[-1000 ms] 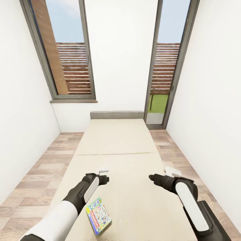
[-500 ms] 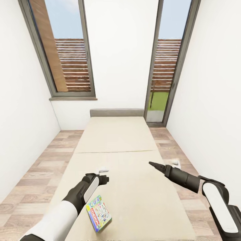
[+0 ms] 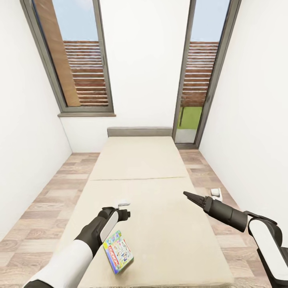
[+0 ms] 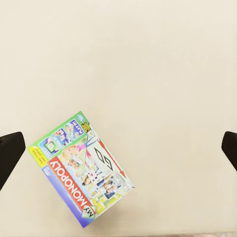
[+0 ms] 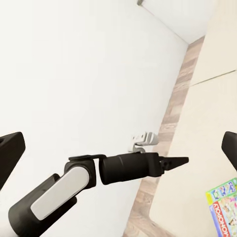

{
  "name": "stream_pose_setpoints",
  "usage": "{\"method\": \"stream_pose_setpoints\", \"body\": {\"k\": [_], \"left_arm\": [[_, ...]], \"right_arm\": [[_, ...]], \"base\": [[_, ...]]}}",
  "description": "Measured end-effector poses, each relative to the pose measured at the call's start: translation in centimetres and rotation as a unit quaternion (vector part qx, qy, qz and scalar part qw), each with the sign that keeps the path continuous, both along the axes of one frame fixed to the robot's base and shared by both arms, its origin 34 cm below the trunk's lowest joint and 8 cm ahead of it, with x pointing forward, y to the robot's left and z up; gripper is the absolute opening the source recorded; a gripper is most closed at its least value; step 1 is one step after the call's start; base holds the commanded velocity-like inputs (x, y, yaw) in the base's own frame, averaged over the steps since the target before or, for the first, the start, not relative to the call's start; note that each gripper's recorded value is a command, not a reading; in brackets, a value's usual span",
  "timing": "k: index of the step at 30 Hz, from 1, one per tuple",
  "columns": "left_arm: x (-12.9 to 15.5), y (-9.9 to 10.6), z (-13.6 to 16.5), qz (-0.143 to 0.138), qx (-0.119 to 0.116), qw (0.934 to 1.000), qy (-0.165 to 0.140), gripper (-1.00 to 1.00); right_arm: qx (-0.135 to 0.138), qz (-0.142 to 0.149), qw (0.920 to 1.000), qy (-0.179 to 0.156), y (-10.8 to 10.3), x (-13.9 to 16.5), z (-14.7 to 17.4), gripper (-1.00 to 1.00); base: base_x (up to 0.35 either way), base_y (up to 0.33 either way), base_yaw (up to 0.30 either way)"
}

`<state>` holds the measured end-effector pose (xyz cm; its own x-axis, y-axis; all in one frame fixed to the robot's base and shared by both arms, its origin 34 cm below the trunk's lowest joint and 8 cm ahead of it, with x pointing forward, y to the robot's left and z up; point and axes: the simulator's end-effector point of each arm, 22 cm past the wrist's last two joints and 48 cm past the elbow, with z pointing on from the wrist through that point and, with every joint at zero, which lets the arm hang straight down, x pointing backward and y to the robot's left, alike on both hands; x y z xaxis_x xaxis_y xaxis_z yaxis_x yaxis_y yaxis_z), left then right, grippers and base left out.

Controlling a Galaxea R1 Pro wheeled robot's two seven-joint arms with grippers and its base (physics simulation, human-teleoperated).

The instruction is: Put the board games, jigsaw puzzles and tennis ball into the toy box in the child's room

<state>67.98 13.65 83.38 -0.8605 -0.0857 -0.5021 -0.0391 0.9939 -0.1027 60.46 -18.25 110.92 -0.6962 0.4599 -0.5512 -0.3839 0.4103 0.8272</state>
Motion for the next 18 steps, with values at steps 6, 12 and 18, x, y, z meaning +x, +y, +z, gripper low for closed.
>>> {"method": "stream_pose_setpoints", "body": {"k": [6,12,18], "left_arm": [[-0.2,0.0,-0.6,0.000,0.000,1.0000,0.005,1.00],[-0.3,0.0,-1.1,0.000,-0.001,1.0000,0.009,1.00],[-0.5,0.1,-1.6,0.001,0.000,0.9999,0.014,1.00]], "right_arm": [[0.001,0.000,1.0000,0.004,0.1,0.1,-0.5,1.00],[0.000,0.001,1.0000,0.010,0.3,0.2,-1.0,1.00],[0.000,0.001,0.9999,0.015,0.4,0.3,-1.6,1.00]], "base": [[0.001,0.000,0.000],[0.078,0.038,0.000],[0.140,0.101,0.000]]}}
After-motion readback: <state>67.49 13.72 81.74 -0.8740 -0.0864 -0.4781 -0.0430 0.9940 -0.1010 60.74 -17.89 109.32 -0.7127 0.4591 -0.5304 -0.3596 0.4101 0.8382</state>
